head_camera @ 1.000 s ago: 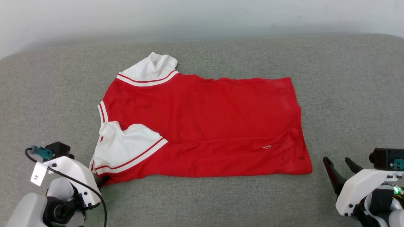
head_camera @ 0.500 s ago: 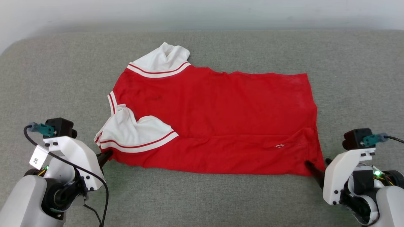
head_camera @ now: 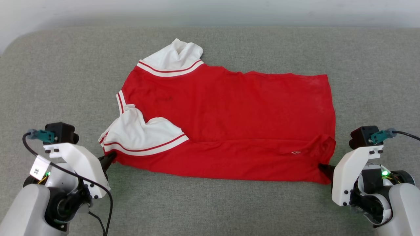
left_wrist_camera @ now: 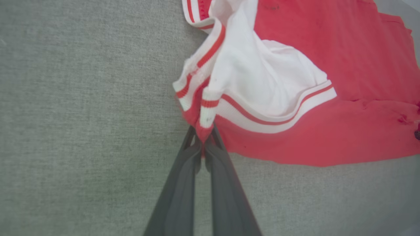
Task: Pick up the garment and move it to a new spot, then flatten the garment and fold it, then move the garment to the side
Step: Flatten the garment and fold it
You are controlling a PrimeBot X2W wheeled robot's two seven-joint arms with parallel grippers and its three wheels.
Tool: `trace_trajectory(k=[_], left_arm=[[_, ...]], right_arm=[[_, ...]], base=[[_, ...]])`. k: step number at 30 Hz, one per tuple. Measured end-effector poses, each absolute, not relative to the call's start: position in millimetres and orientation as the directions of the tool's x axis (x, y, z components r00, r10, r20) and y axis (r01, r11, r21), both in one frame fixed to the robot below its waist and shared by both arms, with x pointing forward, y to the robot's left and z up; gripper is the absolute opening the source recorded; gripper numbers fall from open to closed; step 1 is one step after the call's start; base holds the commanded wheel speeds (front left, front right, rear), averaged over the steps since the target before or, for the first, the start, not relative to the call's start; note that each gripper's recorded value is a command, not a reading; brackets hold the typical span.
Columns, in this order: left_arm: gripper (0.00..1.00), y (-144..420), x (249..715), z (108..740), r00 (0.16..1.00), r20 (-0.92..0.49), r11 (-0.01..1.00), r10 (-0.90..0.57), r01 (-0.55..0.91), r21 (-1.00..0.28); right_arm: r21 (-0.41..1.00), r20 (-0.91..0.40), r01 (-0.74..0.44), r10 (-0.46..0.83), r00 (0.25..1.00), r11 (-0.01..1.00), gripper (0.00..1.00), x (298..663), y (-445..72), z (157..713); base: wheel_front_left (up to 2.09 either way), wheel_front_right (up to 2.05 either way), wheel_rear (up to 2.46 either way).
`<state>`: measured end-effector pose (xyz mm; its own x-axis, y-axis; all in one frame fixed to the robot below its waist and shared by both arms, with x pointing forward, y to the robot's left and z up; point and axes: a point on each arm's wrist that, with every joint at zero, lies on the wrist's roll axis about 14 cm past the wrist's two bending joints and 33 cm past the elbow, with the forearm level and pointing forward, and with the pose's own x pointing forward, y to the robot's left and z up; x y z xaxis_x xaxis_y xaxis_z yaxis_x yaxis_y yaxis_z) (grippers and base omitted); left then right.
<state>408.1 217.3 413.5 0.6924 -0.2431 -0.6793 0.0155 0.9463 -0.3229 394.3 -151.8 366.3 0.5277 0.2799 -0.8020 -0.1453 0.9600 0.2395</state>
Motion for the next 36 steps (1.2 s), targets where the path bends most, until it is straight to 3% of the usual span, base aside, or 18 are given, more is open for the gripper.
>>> trace_trajectory(k=[9,17,24,32,33,34,35,36], left_arm=[[0.0,214.9,396.4,433.5,0.759,-0.607,0.948,-0.236,0.041,-0.317],[0.0,221.6,351.9,440.3,0.784,-0.587,0.946,-0.201,0.0,-0.324],[0.0,226.7,295.5,420.5,0.743,-0.648,0.933,-0.167,-0.094,-0.348],[0.0,213.6,268.9,392.1,0.679,-0.71,0.909,-0.187,-0.155,-0.386],[0.0,211.5,267.2,388.1,0.672,-0.716,0.903,-0.19,-0.165,-0.395],[0.0,209.8,266.2,384.9,0.668,-0.719,0.901,-0.192,-0.169,-0.398],[0.0,209.9,266.8,382.6,0.67,-0.718,0.899,-0.188,-0.177,-0.401],[0.25,208.2,267.1,380.3,0.666,-0.72,0.896,-0.194,-0.179,-0.407]], right_arm=[[0.22,-0.765,-0.148,0.264,0.587,0.964,0.0,387.3,-160.1,387.5],[0.214,-0.743,-0.147,0.259,0.617,0.966,0.0,357.8,-165.8,401.8],[0.228,-0.749,-0.13,0.259,0.609,0.965,0.0,317.8,-169.1,400.1],[0.269,-0.782,-0.047,0.247,0.573,0.962,0.0,284.8,-173.4,380.3],[0.278,-0.78,-0.035,0.247,0.574,0.96,0.14,281.9,-173.1,378.2],[0.283,-0.782,-0.025,0.245,0.572,0.959,0.45,278.4,-173.2,375.7],[0.284,-0.779,-0.019,0.243,0.578,0.958,1.0,276.4,-173.5,374.4],[0.287,-0.765,-0.015,0.239,0.598,0.958,1.0,277.9,-173.7,375.8]], base=[[0.0,0.0,0.0],[0.0,0.0,0.0],[0.0,0.0,0.0],[0.0,0.0,0.0],[0.0,0.0,0.0],[0.0,0.0,0.0],[0.0,0.0,0.0],[0.0,0.0,0.0]])
